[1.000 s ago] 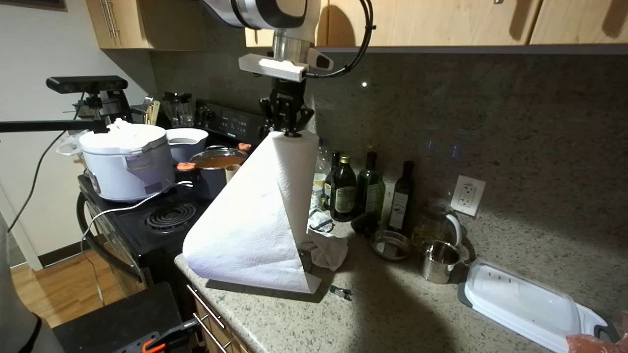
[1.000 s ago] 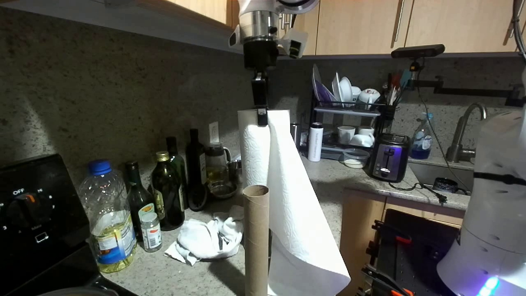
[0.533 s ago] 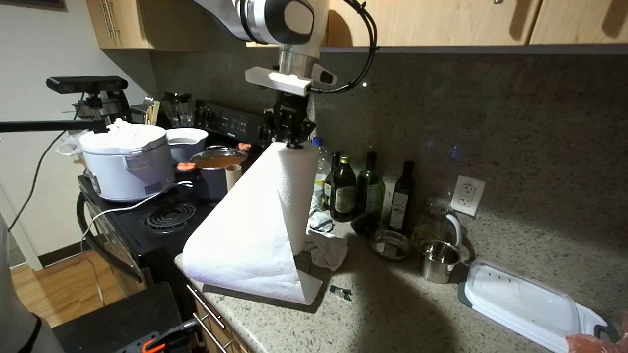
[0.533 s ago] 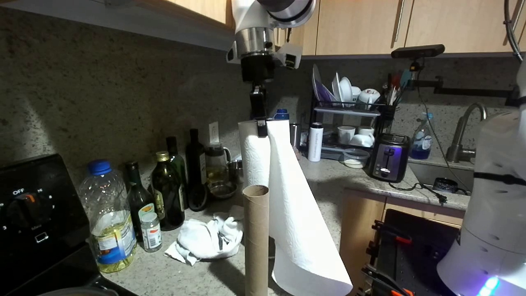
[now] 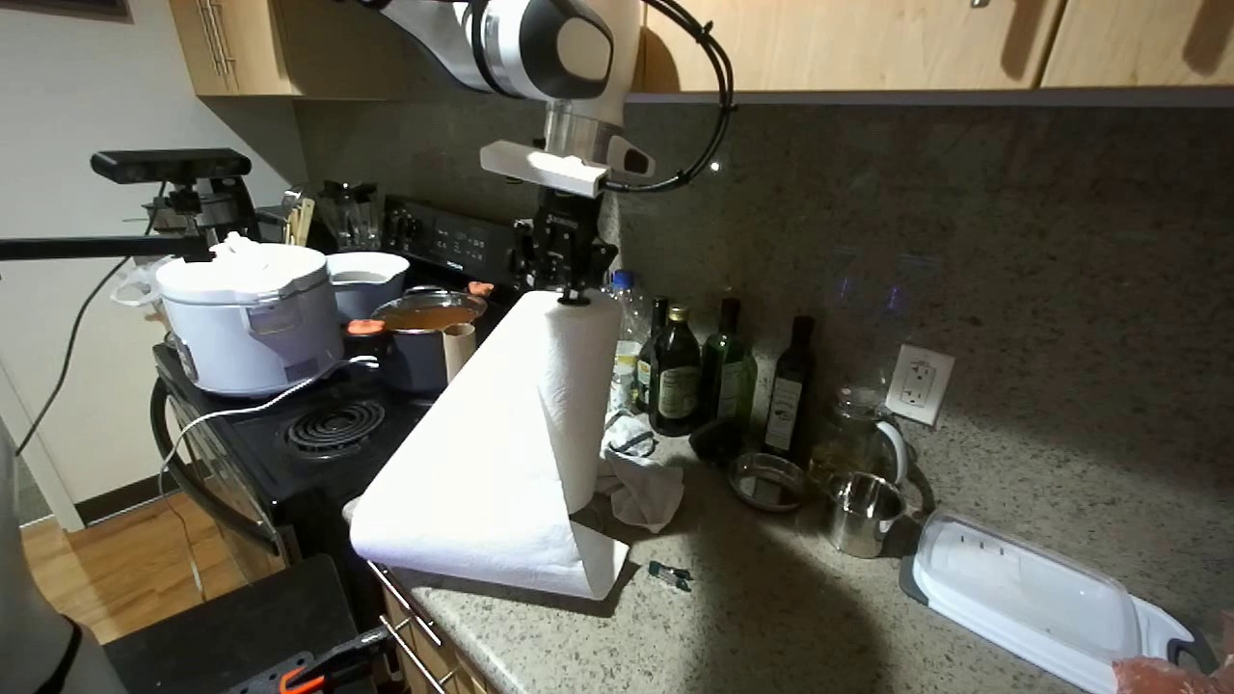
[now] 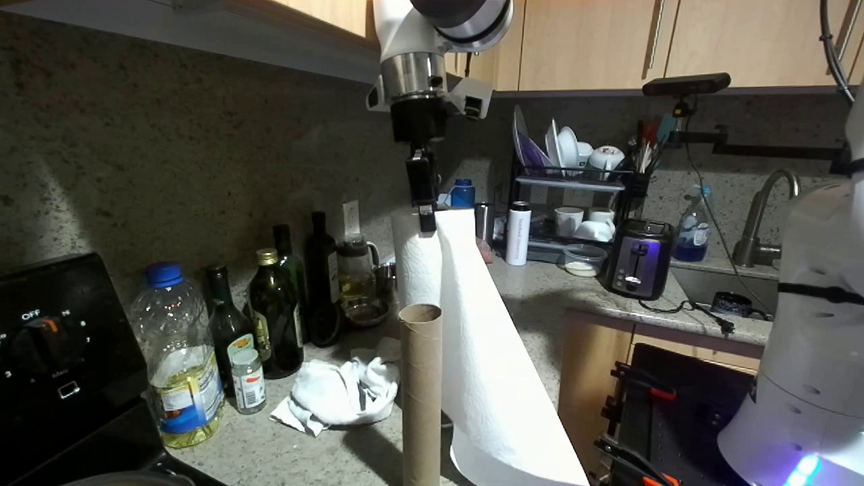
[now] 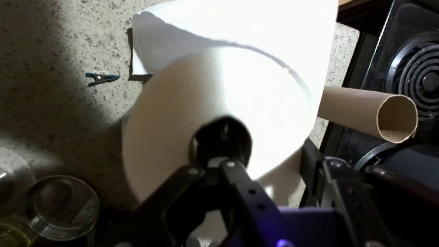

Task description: Replace the tissue paper core with the paper towel roll

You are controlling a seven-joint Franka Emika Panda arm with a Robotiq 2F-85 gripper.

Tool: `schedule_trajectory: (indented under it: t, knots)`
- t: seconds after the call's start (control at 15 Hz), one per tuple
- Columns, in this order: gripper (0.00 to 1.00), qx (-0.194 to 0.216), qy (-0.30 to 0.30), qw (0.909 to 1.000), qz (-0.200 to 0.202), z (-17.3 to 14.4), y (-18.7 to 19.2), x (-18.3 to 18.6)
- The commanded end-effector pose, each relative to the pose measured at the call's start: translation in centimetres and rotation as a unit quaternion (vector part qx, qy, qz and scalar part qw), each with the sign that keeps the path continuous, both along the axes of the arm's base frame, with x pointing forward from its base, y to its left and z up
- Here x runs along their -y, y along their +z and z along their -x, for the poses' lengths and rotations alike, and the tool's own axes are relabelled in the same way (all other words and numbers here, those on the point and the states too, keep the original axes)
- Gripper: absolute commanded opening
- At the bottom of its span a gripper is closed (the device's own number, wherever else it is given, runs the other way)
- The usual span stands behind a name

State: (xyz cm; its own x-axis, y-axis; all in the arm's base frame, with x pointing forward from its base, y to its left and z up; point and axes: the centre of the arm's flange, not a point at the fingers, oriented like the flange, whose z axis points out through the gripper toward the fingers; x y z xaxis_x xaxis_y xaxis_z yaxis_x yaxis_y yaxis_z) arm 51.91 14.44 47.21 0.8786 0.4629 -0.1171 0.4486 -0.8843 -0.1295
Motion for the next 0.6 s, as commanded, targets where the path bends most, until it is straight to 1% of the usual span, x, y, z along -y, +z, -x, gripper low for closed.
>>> schedule_trajectory:
  t: [0.0,0.13,0.2,0.4,0.47,0.53]
  knots:
    - [0.66,0.017,0.002,0.9998,0.004,0.6,1.3,-0.5]
    - [0.69,0.023,0.003,0.9997,0.004,0.8,1.9,-0.6]
    - [0.64,0.025,0.003,0.9997,0.003,0.9,2.2,-0.6]
    - [0.58,0.040,0.002,0.9992,0.001,1.4,3.5,-0.5]
    - [0.59,0.047,0.002,0.9989,0.001,1.7,4.1,-0.5]
    - [0.58,0.057,0.003,0.9984,0.001,2.2,4.9,-0.5]
